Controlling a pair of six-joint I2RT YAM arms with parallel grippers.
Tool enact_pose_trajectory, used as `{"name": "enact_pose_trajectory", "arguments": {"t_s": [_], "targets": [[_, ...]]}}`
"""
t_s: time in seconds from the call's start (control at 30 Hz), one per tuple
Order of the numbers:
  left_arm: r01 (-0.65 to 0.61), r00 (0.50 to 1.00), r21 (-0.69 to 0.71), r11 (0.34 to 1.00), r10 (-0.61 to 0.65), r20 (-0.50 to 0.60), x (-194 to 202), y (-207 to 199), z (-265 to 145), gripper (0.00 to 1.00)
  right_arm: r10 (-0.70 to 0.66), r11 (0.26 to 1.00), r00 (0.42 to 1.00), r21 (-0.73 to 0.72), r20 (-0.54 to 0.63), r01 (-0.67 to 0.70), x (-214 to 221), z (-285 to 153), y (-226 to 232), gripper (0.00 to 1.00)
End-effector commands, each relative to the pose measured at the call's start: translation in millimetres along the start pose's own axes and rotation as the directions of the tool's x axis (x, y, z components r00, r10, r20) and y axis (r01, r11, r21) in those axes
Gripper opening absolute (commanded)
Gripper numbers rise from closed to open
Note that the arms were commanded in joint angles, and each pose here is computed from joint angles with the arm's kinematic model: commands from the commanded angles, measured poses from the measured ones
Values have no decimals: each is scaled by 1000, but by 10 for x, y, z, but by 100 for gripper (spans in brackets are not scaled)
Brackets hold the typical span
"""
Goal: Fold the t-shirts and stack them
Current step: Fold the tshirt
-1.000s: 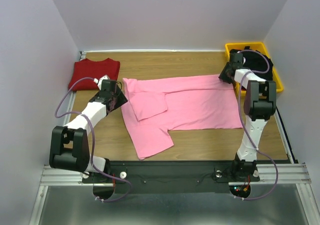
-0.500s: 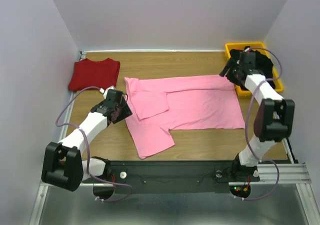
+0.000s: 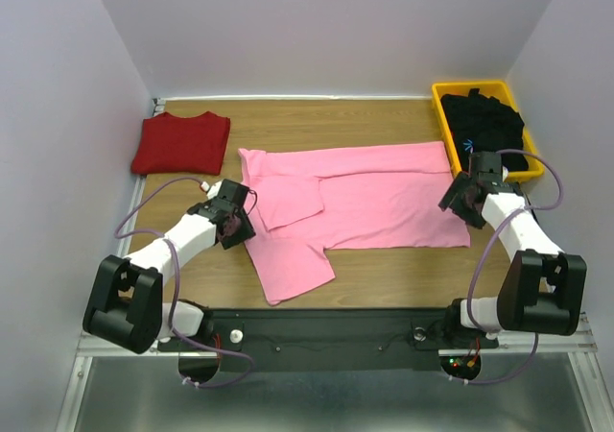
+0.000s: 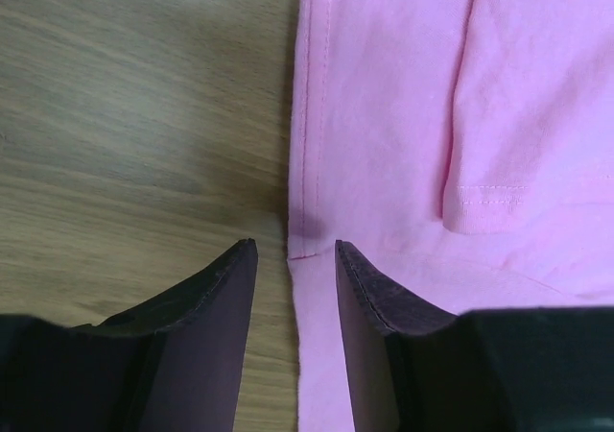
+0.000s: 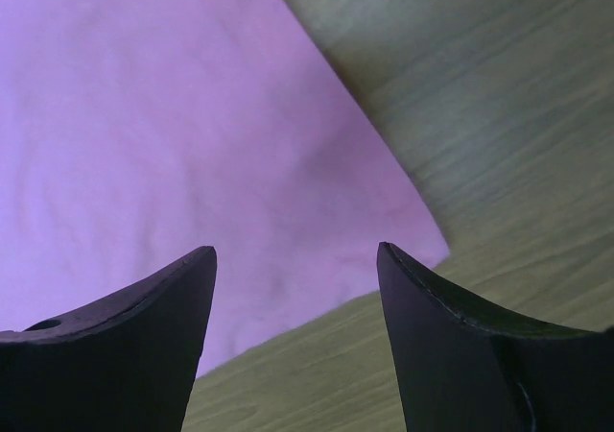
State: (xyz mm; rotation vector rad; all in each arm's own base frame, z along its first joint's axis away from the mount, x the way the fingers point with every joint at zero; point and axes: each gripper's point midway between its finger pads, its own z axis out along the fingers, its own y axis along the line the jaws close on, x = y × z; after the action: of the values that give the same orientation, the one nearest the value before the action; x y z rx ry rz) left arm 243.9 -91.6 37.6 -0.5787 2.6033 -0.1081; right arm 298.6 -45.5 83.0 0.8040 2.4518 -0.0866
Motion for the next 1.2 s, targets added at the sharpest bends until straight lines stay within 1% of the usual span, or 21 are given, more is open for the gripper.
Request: {"name": "enact_pose_trajectory", "arguments": {"t_s": [0.0, 0.17, 0.33, 0.53, 0.67, 0.7, 0.83, 0.9, 1.0, 1.03, 1.17], "targets": [[-8, 1000, -13, 1000, 8, 11, -7, 3, 69, 49, 38, 993, 999, 109, 2, -38, 60, -30, -266, 74], [-25, 1000, -26, 999, 25, -8, 63, 48, 148, 47, 110, 987, 994, 122, -18, -107, 106, -25, -404, 73], [-42, 998, -27, 999, 41, -38, 175, 96, 209, 42, 185, 977, 981, 117, -50, -178, 188, 4, -498, 73], [-56, 998, -7, 998, 56, -42, 175, 69, 200, 42, 278, 953, 955, 151, -106, -261, 356, 102, -636, 73], [-72, 996, 2, 997, 72, -57, 223, 74, 217, 40, 324, 939, 934, 174, -148, -298, 495, 174, -722, 70], [-77, 995, 1, 997, 77, -60, 232, 78, 227, 38, 328, 937, 931, 183, -160, -299, 531, 200, -735, 67], [-88, 994, 3, 996, 88, -61, 231, 80, 239, 28, 329, 933, 929, 214, -173, -290, 612, 237, -791, 65], [-96, 994, 8, 995, 96, -61, 234, 73, 241, 22, 323, 933, 934, 216, -153, -288, 573, 249, -807, 63], [-99, 993, 13, 995, 100, -57, 228, 67, 236, 15, 322, 932, 937, 220, -135, -288, 522, 261, -819, 62], [-101, 993, 14, 995, 101, -56, 225, 63, 240, 10, 320, 932, 937, 222, -138, -286, 516, 273, -817, 62], [-105, 993, 15, 994, 106, -54, 227, 65, 248, 2, 320, 930, 940, 226, -119, -289, 460, 294, -827, 59]]}}
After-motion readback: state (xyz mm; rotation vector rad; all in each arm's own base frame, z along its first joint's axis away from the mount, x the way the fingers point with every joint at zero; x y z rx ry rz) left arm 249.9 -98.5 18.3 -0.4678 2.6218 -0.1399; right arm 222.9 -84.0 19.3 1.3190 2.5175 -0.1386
